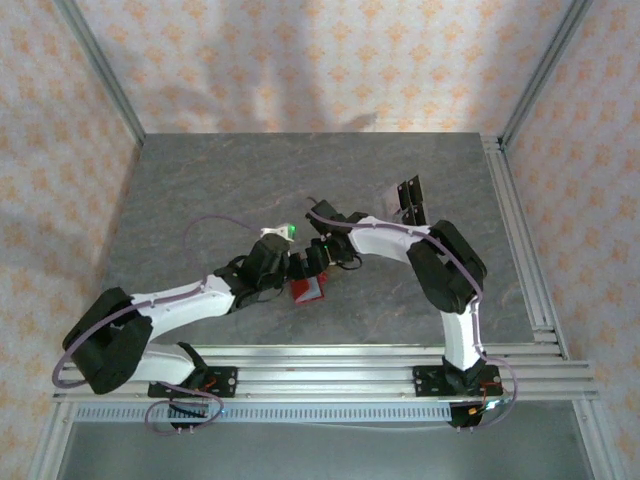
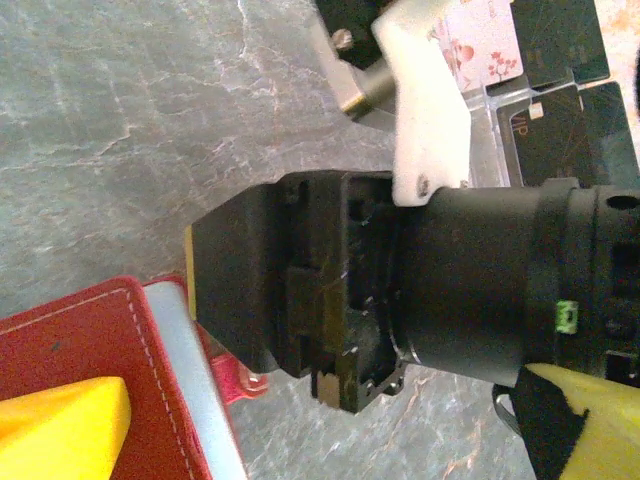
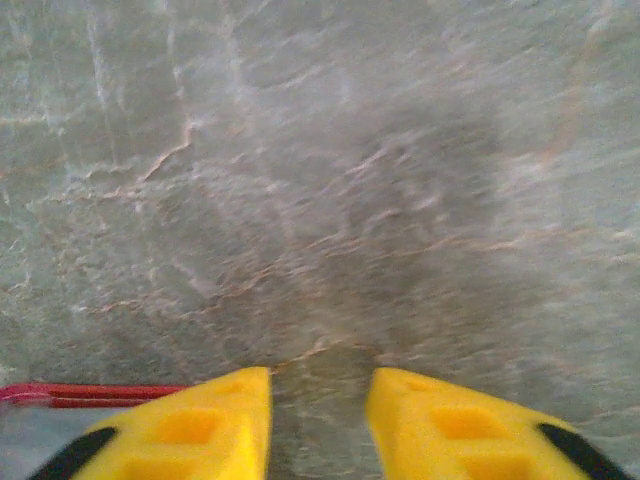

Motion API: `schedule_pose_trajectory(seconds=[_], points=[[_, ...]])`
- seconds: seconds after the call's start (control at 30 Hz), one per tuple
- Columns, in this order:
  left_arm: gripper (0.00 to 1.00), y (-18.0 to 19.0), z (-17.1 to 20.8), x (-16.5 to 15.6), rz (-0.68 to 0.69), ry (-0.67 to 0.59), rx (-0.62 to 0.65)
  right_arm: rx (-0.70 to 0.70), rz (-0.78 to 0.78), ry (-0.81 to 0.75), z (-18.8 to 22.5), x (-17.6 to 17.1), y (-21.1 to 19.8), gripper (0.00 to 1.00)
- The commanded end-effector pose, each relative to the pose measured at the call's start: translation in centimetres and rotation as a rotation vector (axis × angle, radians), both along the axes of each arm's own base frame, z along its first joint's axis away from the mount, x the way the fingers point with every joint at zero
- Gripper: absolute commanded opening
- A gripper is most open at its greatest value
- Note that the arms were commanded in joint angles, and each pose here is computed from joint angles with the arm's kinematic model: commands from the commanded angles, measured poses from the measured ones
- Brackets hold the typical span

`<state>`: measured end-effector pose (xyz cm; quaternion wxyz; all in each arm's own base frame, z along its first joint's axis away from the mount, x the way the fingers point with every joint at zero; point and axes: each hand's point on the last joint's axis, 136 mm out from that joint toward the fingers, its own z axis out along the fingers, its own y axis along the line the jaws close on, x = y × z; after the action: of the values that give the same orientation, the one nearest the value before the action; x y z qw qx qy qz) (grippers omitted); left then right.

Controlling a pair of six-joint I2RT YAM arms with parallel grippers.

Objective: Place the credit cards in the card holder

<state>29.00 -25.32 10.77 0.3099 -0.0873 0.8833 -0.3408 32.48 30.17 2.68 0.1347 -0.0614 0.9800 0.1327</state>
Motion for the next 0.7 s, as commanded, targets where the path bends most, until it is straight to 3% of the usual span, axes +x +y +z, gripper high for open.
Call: schedule_pose_trajectory(seconds=[0.0, 0.2, 0.4, 0.53, 0.67], points=[[1.0, -1.4, -0.6, 0.4, 0.009, -0.007, -0.005, -0.085, -0.13, -0.088, 2.3, 2.6, -5.6, 0.42], [1.0, -2.0, -0.9, 0.7, 0.023, -0.015, 0.025, -0.105, -0.19, -0.1, 4.4, 2.4, -9.1, 0.47], [1.0, 0.3, 2.4, 1.4, 0.096, -0.095, 0.077, -0.022, -0.2, -0.071, 4.8, -0.3, -9.4, 0.46], [1.0, 2.4, 4.6, 2.0, 0.149, -0.111, 0.134, 0.141, -0.194, -0.077, 6.8, -2.0, -7.5, 0.35], [1.0, 6.5, 4.3, 2.7, 0.236, -0.059, 0.251, 0.238, -0.146, -0.087, 9.0, -3.8, -4.4, 0.21]])
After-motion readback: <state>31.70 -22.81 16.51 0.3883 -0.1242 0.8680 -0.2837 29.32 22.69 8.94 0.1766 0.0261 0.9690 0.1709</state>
